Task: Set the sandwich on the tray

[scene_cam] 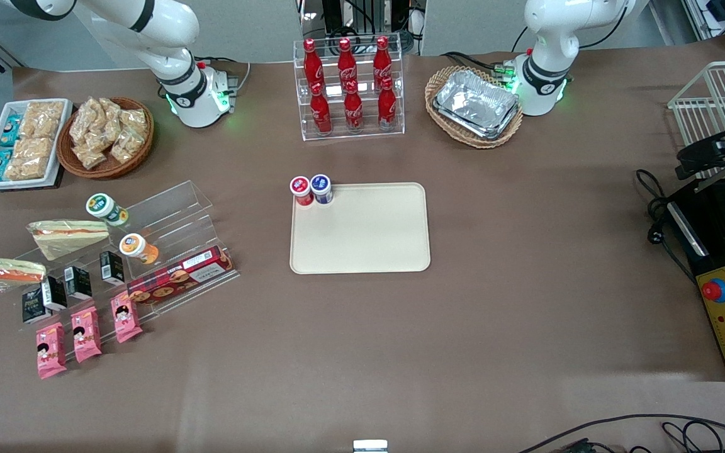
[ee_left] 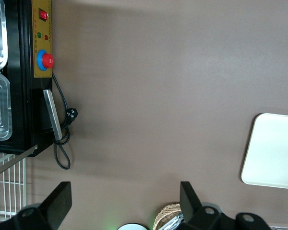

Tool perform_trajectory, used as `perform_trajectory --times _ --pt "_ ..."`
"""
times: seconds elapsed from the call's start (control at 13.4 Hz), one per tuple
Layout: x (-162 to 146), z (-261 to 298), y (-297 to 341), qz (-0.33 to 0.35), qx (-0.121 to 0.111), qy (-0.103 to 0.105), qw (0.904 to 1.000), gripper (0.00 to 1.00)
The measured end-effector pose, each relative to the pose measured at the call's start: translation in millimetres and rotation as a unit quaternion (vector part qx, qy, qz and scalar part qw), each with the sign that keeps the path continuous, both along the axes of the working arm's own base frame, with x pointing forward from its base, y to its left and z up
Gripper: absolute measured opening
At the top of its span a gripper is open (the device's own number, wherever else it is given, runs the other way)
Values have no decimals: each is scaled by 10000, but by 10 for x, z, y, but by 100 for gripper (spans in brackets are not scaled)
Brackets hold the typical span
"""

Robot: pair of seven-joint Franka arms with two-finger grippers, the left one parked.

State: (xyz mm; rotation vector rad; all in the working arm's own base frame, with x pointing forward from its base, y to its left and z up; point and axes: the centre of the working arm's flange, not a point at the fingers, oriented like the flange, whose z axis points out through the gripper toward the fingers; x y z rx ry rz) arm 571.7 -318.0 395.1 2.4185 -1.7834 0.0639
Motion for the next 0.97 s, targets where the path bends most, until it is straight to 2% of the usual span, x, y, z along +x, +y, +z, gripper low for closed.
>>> perform_trajectory --times 0.37,0.67,0.75,0.97 --pt "83 -123 -28 97 -125 -154 9998 100" --pt "66 -197 -86 61 22 -213 9998 99" --pt "68 -205 -83 62 34 -213 9997 93" --pt "73 -201 -73 242 74 -208 9995 58"
